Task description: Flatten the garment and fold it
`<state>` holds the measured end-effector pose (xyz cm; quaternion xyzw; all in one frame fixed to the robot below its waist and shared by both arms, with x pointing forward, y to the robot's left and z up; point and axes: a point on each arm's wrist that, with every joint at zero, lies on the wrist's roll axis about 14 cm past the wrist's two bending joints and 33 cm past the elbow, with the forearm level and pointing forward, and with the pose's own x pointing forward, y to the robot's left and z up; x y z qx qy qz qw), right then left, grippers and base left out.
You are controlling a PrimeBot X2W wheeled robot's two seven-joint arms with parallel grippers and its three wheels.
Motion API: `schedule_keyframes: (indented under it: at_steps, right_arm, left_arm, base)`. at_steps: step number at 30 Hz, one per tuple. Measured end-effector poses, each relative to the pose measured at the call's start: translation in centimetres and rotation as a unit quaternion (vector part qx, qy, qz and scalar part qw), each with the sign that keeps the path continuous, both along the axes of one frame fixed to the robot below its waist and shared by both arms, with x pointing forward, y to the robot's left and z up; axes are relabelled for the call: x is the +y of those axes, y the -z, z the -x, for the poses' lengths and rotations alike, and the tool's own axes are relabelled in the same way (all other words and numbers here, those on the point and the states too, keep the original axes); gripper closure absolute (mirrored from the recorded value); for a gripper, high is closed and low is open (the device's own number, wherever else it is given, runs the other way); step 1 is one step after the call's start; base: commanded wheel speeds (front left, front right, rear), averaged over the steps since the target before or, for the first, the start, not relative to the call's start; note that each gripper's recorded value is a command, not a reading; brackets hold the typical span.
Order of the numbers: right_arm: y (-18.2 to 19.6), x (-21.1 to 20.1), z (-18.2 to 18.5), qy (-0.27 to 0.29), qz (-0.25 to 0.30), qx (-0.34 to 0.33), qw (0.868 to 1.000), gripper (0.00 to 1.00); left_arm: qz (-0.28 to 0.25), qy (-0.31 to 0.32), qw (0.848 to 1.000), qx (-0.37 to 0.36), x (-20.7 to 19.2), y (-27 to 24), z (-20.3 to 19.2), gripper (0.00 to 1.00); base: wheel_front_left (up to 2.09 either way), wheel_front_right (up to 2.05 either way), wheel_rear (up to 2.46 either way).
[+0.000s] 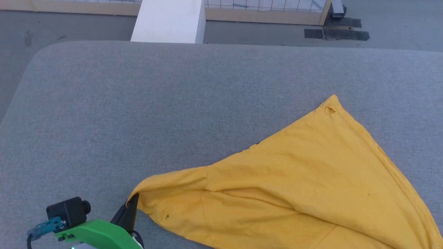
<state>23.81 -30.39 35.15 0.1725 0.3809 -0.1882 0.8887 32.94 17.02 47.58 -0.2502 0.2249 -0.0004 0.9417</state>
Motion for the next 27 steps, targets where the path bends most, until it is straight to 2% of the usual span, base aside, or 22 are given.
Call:
schedule_keyframes:
  at_steps: [3, 6, 9, 10, 13, 20, 27]
  right_arm:
    - [-1.6, 0.2, -1.7, -0.017, 0.02, -0.029, 0.999, 0.0]
    - [-5.8, 0.6, -5.8, -0.051, 0.05, -0.083, 0.994, 0.0]
    - [-11.7, 1.0, -10.2, -0.086, 0.092, -0.144, 0.982, 0.0]
    - [-15.8, 1.7, -14.0, -0.12, 0.126, -0.179, 0.968, 0.0]
    - [-17.9, 3.2, -17.7, -0.164, 0.148, -0.191, 0.956, 0.0]
    - [-14.8, 7.1, -25.3, -0.245, 0.142, -0.134, 0.95, 0.0]
    - [-9.1, 9.3, -28.9, -0.282, 0.127, -0.052, 0.95, 0.0]
  left_arm:
    - [0.001, 0.0, 1.0, -0.003, -0.1, -0.2, 0.1, 1.0]
    - [0.002, 0.0, 1.0, -0.002, -0.2, -0.1, 0.2, 1.0]
    - [0.006, 0.003, 1.0, -0.005, -0.4, -0.2, -0.1, 1.0]
    - [0.008, 0.001, 1.0, -0.008, -0.4, -0.3, -0.7, 1.0]
    - [0.008, 0.001, 1.0, -0.008, -0.4, -0.1, -1.4, 1.0]
    - [0.008, 0.0, 1.0, -0.002, -0.4, 0.8, -2.9, 1.0]
    - [0.006, -0.009, 1.0, 0.016, 0.1, 2.2, -3.5, 1.0]
  base:
    - [0.0, 0.0, 0.0]
    - [0.0, 0.0, 0.0]
    - [0.0, 0.0, 0.0]
    - [0.0, 0.0, 0.0]
    - [0.0, 0.0, 0.0]
    - [0.0, 0.0, 0.0]
    - [0.0, 0.0, 0.0]
